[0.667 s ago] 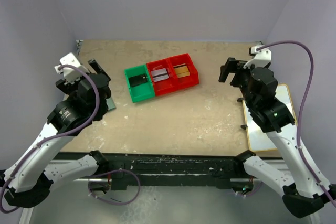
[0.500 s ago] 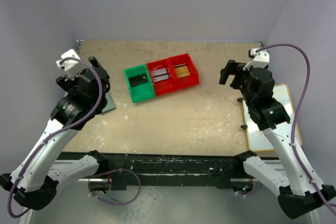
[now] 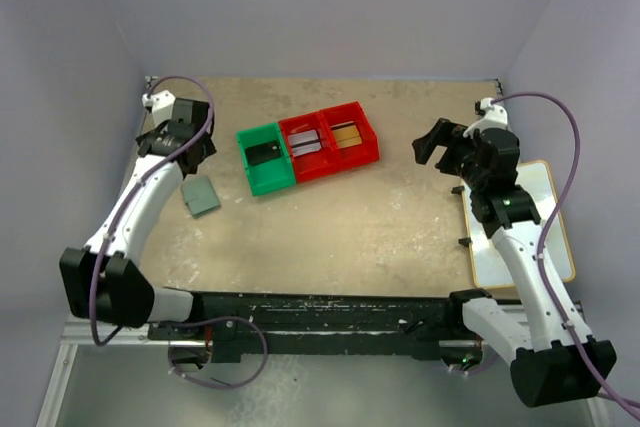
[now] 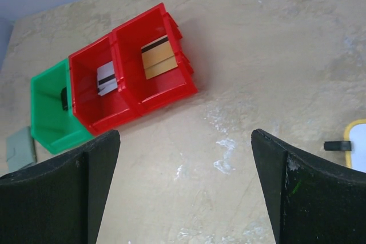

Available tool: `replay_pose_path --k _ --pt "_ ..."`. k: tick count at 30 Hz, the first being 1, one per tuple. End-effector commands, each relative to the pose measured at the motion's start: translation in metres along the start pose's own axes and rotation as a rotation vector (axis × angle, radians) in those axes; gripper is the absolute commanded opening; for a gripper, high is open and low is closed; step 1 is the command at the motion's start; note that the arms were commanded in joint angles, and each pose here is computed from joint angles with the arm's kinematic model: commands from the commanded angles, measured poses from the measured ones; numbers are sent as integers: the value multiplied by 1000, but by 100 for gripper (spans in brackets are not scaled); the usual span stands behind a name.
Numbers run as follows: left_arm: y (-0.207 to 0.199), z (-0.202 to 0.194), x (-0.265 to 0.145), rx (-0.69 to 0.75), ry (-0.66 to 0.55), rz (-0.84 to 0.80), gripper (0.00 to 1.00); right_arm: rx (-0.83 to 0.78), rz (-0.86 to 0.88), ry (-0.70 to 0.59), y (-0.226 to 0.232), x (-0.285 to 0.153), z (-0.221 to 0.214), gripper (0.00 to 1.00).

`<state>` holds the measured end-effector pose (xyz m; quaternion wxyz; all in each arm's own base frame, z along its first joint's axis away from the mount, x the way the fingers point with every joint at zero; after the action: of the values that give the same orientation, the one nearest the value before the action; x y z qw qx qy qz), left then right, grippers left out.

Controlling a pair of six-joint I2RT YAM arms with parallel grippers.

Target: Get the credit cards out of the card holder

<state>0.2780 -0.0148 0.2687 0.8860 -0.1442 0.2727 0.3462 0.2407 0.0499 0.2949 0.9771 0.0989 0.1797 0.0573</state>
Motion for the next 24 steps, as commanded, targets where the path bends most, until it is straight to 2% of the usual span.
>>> replay_pose_path --k 1,12,19,24 --pt "-8 -22 34 11 178 2 89 65 125 -27 9 4 6 100" --pt "-2 -67 116 -35 428 125 88 126 192 17 12 8 -1 100" --pt "0 -95 135 -100 486 73 88 157 198 49 13 12 -4 100" --pt "6 -115 143 -104 534 101 84 171 198 57 13 16 -6 100"
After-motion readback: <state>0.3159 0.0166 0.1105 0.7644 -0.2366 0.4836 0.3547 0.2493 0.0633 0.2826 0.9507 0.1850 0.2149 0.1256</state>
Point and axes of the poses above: each gripper's point midway between its finger pads, its own x axis out along the fingers, its own y axis along the line the jaws close on, z = x × y, the point moved 9 cm from there along -x, back along the fingers, and after that the axes turned 9 degrees about -x, right-handed, at the moved point
